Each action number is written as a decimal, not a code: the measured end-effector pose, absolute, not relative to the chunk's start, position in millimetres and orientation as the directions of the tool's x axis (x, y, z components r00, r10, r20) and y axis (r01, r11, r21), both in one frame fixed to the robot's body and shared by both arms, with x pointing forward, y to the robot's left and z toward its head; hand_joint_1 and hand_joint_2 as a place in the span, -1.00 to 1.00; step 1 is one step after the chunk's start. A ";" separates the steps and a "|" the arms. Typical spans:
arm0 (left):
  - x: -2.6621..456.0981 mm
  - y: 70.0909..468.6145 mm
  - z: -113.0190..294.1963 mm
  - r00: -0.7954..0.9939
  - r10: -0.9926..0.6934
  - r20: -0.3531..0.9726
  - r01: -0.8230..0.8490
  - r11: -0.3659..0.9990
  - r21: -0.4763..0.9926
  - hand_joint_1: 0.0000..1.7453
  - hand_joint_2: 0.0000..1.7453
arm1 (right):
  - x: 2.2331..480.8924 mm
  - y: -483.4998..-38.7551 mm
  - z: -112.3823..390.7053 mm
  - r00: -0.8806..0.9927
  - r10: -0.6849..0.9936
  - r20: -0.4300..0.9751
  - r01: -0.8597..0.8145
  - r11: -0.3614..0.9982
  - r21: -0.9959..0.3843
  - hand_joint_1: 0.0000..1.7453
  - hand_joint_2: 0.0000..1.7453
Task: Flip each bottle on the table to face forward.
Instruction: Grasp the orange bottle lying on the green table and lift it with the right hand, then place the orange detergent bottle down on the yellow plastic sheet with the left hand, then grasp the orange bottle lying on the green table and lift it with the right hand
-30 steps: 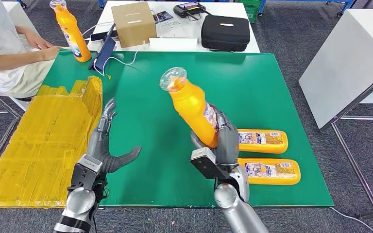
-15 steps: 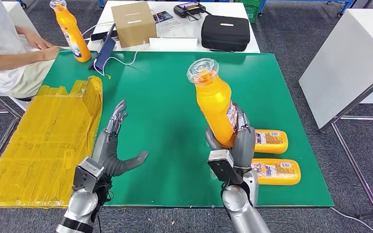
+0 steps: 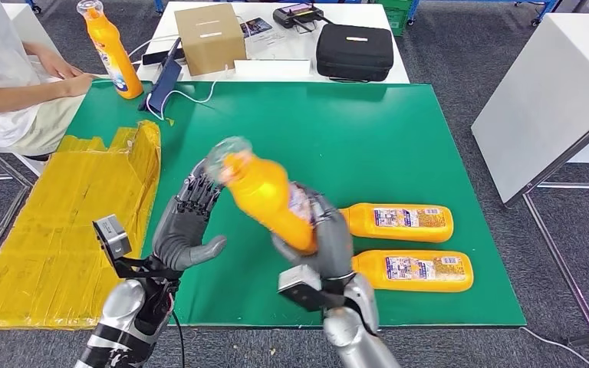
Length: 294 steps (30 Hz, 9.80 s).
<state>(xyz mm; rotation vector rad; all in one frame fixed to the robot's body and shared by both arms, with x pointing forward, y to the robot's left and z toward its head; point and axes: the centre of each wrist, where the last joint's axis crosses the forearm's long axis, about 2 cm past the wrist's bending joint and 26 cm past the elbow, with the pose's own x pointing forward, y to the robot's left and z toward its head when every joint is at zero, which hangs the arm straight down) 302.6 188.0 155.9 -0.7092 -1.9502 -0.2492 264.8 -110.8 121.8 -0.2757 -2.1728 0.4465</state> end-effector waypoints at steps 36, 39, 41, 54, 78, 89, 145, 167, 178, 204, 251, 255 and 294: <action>304.8 192.8 144.3 -0.345 0.299 0.890 0.537 0.840 -0.074 -1.00 1.00 | 254.3 -75.9 101.1 -0.527 0.218 0.822 -0.295 0.860 -0.417 1.00 1.00; 300.4 186.2 144.7 -0.370 0.260 0.892 0.544 0.839 -0.019 -1.00 1.00 | 254.0 -76.5 98.3 -0.523 0.229 0.821 -0.307 0.848 -0.432 1.00 1.00; 297.6 179.5 145.3 -0.376 0.248 0.893 0.556 0.831 0.004 -1.00 1.00 | 252.8 -75.8 96.3 -0.523 0.238 0.818 -0.316 0.837 -0.446 1.00 1.00; 290.9 162.7 145.2 -0.369 0.246 0.896 0.598 0.801 0.026 -0.50 1.00 | 251.2 -75.8 89.6 -0.520 0.276 0.808 -0.319 0.815 -0.483 1.00 1.00; 289.5 160.1 144.0 -0.357 0.258 0.897 0.591 0.806 0.003 1.00 1.00 | 251.2 -77.3 87.6 -0.519 0.285 0.806 -0.306 0.818 -0.487 -0.30 1.00; 315.6 191.8 173.8 -0.605 -0.192 0.773 0.081 0.951 0.299 1.00 1.00 | 251.0 -91.0 123.2 -0.502 -0.080 0.861 -0.388 0.911 -0.142 -1.00 -1.00; 365.6 340.4 74.9 -0.215 -0.954 -0.208 -0.198 -0.166 0.966 0.71 1.00 | 272.8 -178.6 192.8 -0.672 -0.160 0.723 -0.238 0.971 -0.006 -1.00 1.00; 370.2 331.0 73.4 -0.142 -0.987 -0.072 -0.126 -0.055 0.991 -1.00 1.00 | 272.6 -175.4 193.4 -0.663 -0.149 0.733 -0.246 0.969 -0.026 -1.00 1.00; 367.8 327.0 70.5 -0.193 -0.977 0.093 -0.128 0.119 0.985 -1.00 1.00 | 272.7 -175.3 192.5 -0.659 -0.152 0.737 -0.251 0.968 -0.025 -1.00 1.00; 293.2 273.7 156.2 -0.685 -0.248 0.685 -0.108 0.964 0.241 -1.00 1.00 | 306.5 -216.7 195.1 -0.589 0.693 0.415 0.268 0.652 -0.709 -1.00 1.00; 302.0 212.3 162.7 -0.627 -0.022 0.779 0.234 0.948 0.216 -1.00 1.00 | 364.6 -389.6 128.9 -0.259 0.934 0.247 -0.333 0.154 -0.930 -1.00 1.00; 305.3 212.1 163.5 -0.622 -0.023 0.782 0.235 0.948 0.215 -1.00 1.00 | 367.5 -392.4 127.4 -0.230 0.944 0.237 -0.334 0.152 -0.930 -1.00 1.00; 318.6 205.4 154.9 -0.563 0.003 0.827 0.265 0.948 0.177 -1.00 1.00 | 388.2 -370.4 100.8 -0.144 0.983 0.111 -0.371 0.051 -0.927 1.00 1.00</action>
